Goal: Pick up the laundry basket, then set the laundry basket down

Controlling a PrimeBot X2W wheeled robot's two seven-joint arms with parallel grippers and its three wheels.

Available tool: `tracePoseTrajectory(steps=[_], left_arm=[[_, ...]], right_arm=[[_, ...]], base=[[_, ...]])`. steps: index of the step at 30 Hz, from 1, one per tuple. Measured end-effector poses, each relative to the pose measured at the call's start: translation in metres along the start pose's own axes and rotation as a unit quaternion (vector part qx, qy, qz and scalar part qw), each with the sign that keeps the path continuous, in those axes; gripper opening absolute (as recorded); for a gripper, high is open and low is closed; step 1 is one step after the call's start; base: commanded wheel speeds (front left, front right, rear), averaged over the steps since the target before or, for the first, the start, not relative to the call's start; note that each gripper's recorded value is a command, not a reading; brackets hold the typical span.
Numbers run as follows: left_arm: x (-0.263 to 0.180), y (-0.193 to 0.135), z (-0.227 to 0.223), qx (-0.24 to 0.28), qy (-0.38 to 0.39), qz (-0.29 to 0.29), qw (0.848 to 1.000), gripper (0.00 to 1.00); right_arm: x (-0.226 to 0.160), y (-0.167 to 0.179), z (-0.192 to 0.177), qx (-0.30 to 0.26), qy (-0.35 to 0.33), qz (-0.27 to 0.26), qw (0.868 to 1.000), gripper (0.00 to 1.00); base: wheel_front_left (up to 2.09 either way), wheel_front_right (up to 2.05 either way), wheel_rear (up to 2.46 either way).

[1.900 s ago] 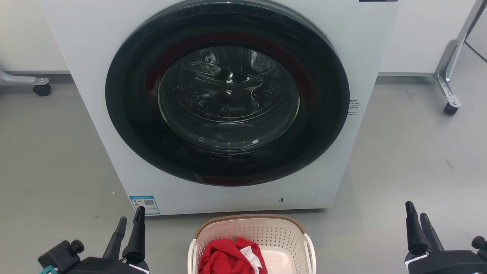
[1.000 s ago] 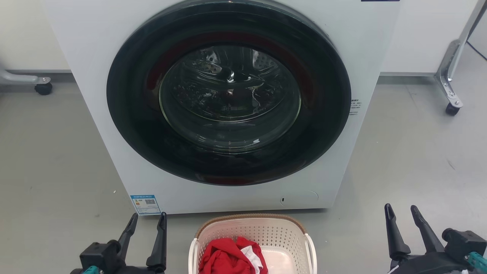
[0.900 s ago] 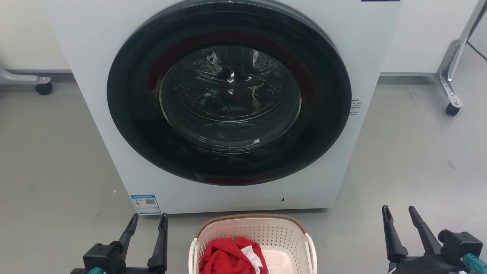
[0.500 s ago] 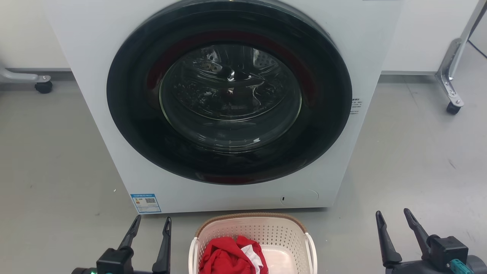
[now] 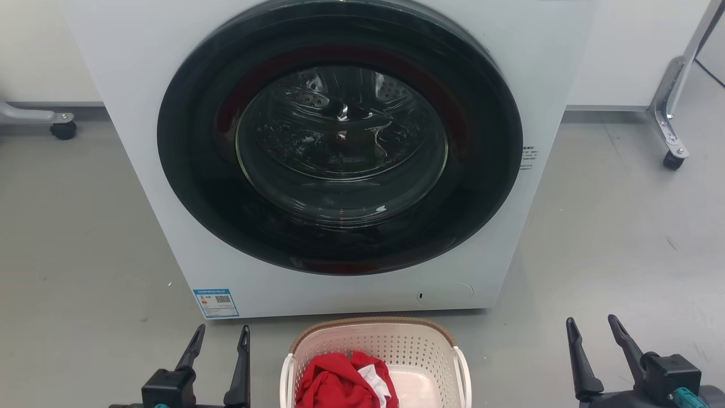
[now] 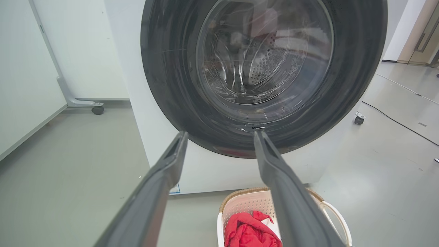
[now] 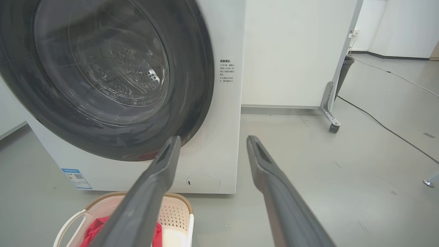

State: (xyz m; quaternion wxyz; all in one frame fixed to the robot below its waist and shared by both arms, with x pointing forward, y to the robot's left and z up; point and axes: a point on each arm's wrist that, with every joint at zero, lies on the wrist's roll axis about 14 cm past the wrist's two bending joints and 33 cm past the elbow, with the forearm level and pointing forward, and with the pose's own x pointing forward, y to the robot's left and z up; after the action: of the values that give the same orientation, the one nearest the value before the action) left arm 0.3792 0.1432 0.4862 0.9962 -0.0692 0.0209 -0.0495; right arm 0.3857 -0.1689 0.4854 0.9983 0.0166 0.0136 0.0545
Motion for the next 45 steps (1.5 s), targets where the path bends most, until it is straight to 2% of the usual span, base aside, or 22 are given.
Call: tracePoseTrajectory(steps=[27,45], left_arm=[[0.001,0.003,-0.009,0.002,0.019,0.012,1.000,1.00],[0.017,0.001,-0.036,-0.016,0.058,0.015,0.998,1.00]], right_arm=[[0.000,-0.002,-0.008,0.005,0.011,-0.004,1.000,1.00],[0.018,0.003,-0.036,0.018,0.048,0.001,0.999,1.00]], base=[[0.00,0.00,0.00],[0.00,0.00,0.00]])
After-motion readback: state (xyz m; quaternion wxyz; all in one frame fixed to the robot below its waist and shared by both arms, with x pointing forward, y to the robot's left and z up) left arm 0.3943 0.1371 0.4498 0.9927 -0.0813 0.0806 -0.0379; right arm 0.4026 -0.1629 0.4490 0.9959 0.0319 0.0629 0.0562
